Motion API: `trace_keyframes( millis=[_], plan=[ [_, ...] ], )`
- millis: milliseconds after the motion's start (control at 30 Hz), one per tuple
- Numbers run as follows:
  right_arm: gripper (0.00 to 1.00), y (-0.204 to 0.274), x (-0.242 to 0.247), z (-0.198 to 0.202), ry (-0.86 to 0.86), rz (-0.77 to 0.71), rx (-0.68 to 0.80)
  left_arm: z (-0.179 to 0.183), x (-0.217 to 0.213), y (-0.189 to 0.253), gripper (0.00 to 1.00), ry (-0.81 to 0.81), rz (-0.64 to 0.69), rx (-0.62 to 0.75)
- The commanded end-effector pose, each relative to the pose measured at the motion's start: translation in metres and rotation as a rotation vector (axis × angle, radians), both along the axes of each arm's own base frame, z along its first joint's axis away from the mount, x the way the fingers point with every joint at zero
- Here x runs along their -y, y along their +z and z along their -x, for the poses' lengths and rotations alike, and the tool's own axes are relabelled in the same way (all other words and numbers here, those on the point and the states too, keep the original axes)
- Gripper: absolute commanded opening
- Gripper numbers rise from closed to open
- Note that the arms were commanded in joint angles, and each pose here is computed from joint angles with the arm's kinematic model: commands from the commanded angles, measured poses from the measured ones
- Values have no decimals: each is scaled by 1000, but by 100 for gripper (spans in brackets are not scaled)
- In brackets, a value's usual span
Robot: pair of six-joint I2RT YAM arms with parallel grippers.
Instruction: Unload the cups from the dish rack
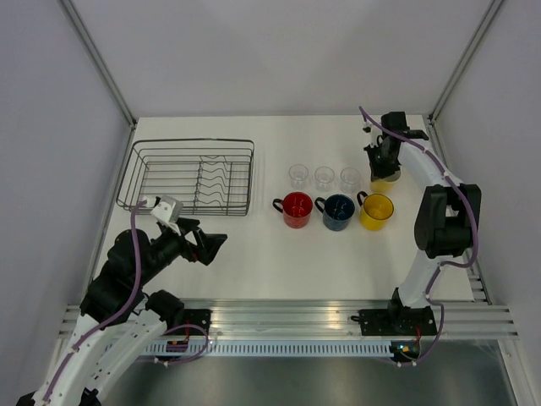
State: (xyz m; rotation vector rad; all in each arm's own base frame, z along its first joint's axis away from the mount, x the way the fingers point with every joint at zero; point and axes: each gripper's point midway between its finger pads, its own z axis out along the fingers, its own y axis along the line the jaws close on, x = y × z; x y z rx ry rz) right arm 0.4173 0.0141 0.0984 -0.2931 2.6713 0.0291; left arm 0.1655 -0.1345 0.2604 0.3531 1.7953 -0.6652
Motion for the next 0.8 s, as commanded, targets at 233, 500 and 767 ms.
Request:
trace_keyframes(
  millis=[233,500,767],
  plan=[
    [0,15,1,-22,91,36,31,-4,-4,4,100,16,-24,49],
    [1,4,3,-23,117,66,-3,-4,-6,4,100,26,-22,50],
    [10,-9,-1,-18,133,55,-52,-5,-7,4,100,33,-23,53]
  ],
)
